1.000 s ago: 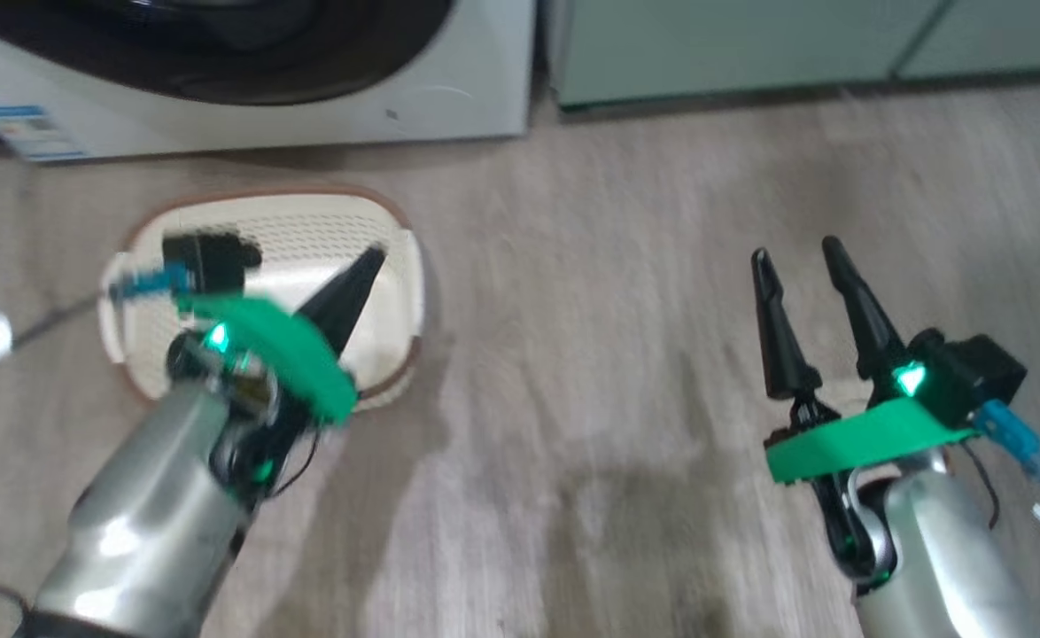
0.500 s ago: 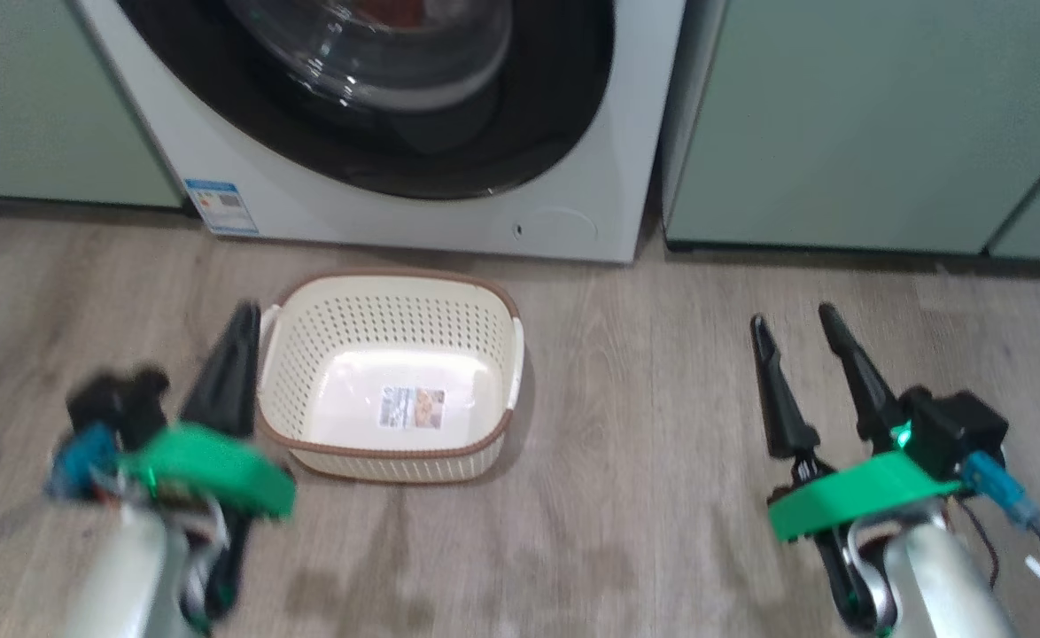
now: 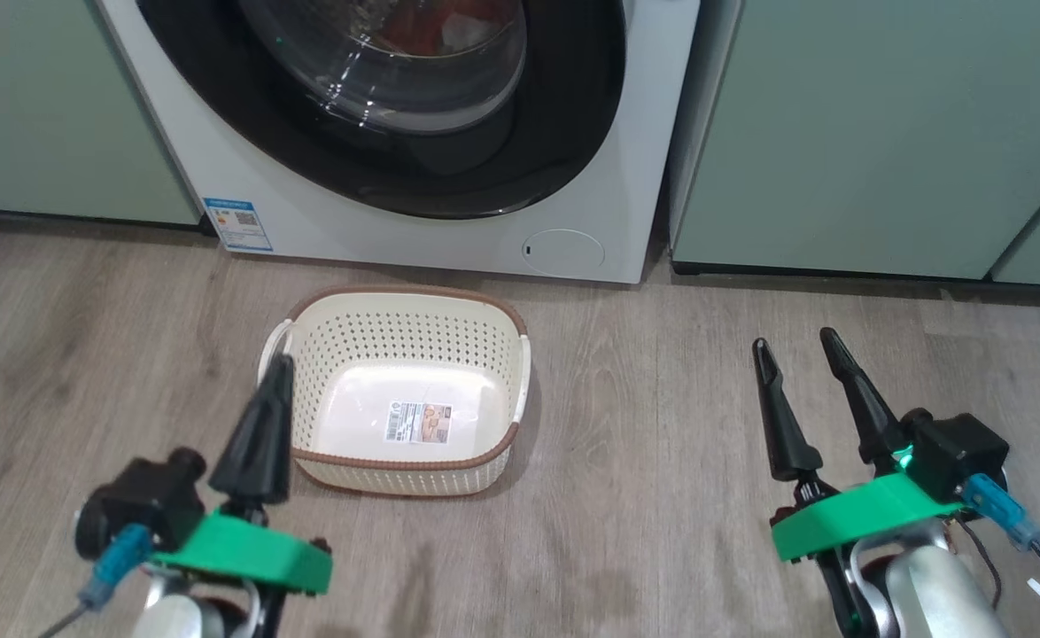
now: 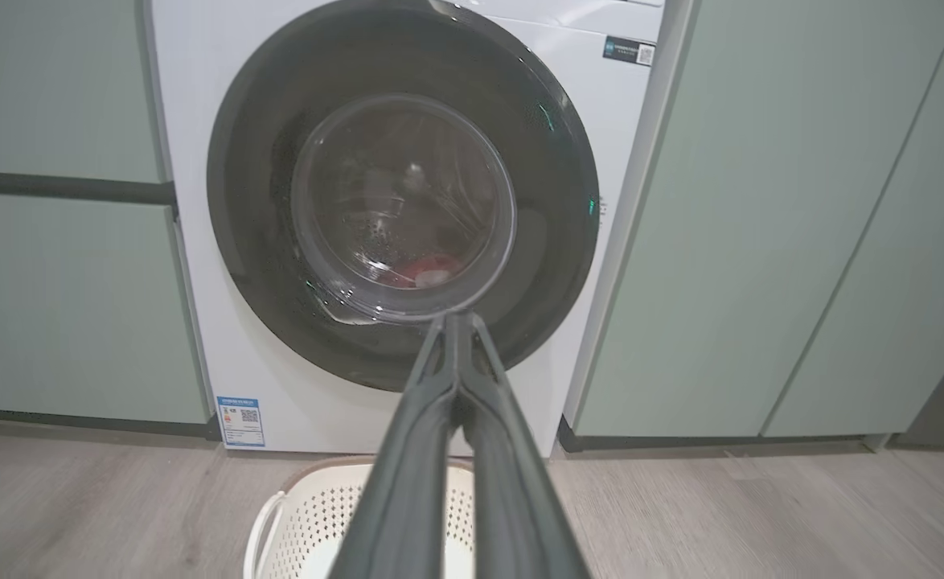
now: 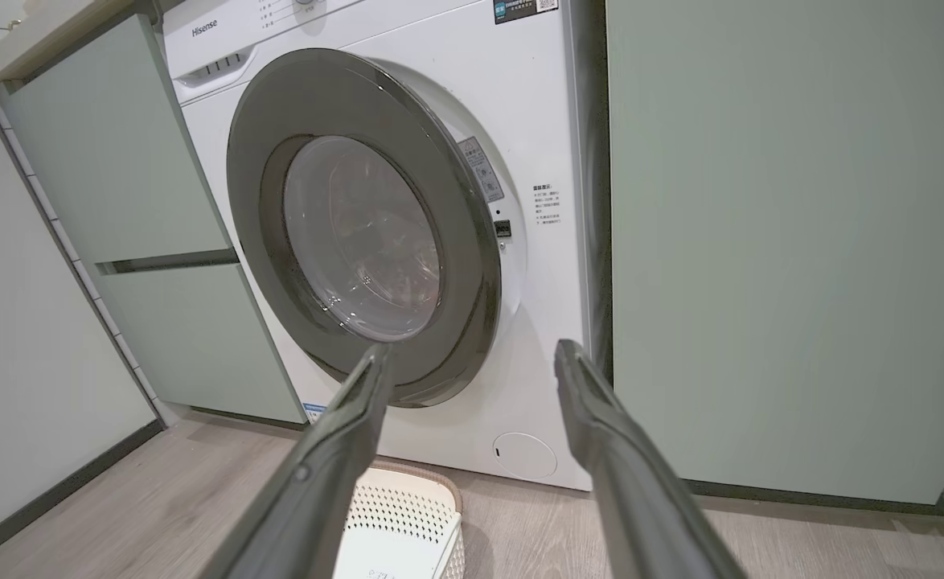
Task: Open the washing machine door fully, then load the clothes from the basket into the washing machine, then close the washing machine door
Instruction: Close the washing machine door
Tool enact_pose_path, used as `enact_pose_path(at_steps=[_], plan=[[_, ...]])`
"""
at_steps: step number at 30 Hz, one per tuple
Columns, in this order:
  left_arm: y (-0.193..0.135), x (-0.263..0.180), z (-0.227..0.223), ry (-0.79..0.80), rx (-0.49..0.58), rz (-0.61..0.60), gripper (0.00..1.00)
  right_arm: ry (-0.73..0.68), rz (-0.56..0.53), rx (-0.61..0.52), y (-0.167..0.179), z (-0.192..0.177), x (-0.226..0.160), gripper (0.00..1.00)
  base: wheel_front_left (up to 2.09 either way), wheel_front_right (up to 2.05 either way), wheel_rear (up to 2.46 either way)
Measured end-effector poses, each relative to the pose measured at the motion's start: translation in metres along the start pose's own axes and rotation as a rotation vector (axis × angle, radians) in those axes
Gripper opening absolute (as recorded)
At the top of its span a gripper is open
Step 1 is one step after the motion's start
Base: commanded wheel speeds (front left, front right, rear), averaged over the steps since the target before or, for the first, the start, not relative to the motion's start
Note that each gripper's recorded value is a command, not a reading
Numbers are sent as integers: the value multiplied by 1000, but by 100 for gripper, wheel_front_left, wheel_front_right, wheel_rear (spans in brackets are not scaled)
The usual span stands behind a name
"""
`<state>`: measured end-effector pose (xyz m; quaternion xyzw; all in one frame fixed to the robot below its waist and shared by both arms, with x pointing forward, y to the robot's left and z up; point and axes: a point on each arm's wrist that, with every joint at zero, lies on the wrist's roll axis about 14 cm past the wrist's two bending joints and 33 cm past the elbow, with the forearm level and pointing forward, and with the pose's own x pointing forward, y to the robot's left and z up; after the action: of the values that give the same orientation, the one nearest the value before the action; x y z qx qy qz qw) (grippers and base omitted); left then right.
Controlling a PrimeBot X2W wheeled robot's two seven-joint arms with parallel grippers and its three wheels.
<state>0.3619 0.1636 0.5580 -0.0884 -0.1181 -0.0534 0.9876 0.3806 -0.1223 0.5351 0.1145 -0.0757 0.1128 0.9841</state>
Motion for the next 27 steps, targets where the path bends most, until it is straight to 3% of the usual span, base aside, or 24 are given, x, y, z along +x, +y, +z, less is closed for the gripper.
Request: enact_pose_path(at_steps=[20,21,22,23,27], plan=[[-18,-5,-25,78,-31,-56,0,-5,-84,8,-26,2,-7,100,0,0,0],[-18,-5,-25,77,-31,-54,16,-4,-84,8,-26,2,-7,100,0,0,0],[-18,-5,-25,77,-30,-52,48,-3,-84,8,-26,1,-7,100,0,0,0],[-18,-5,-25,77,-30,-52,100,-3,-84,8,-26,1,-7,100,0,0,0],[-16,-6,-30,92,-29,-45,100,-3,-81,8,-25,1,-7,100,0,0,0]])
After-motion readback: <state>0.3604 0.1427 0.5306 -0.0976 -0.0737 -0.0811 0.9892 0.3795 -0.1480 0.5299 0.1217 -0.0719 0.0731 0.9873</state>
